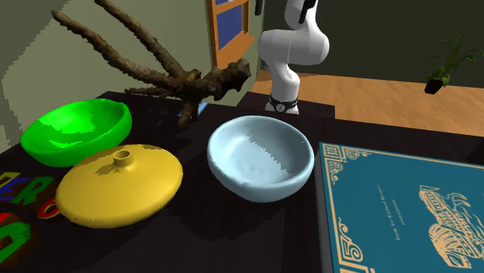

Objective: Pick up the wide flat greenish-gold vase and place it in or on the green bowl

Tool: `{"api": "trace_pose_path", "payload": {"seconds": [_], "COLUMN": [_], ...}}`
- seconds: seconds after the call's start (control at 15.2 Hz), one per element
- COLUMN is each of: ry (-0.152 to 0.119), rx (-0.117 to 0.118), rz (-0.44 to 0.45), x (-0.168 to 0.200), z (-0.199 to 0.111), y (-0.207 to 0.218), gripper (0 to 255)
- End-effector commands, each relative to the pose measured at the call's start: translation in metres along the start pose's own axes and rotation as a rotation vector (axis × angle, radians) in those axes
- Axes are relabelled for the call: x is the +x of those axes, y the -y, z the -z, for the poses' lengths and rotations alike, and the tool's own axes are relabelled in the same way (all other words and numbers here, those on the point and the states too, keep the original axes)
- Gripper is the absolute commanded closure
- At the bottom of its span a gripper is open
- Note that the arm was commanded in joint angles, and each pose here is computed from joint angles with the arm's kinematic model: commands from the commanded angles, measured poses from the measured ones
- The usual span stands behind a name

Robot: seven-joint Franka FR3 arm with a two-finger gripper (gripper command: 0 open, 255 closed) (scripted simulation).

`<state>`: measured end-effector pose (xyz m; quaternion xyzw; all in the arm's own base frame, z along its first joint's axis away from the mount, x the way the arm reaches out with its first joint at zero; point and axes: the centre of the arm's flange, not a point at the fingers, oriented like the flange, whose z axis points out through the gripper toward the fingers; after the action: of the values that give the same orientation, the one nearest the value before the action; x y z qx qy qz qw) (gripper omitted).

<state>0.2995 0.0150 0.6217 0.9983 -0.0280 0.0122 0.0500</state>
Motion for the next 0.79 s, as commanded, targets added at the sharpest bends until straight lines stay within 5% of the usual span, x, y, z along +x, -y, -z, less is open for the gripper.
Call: {"api": "trace_pose_path", "payload": {"seconds": [0.0,0.73], "ry": [0.0,-0.048], "rx": [0.0,-0.025], "rz": [0.0,0.053], "x": [0.0,0.124], "z": [0.0,-0.045], "y": [0.0,-0.04], "gripper": [0,0]}}
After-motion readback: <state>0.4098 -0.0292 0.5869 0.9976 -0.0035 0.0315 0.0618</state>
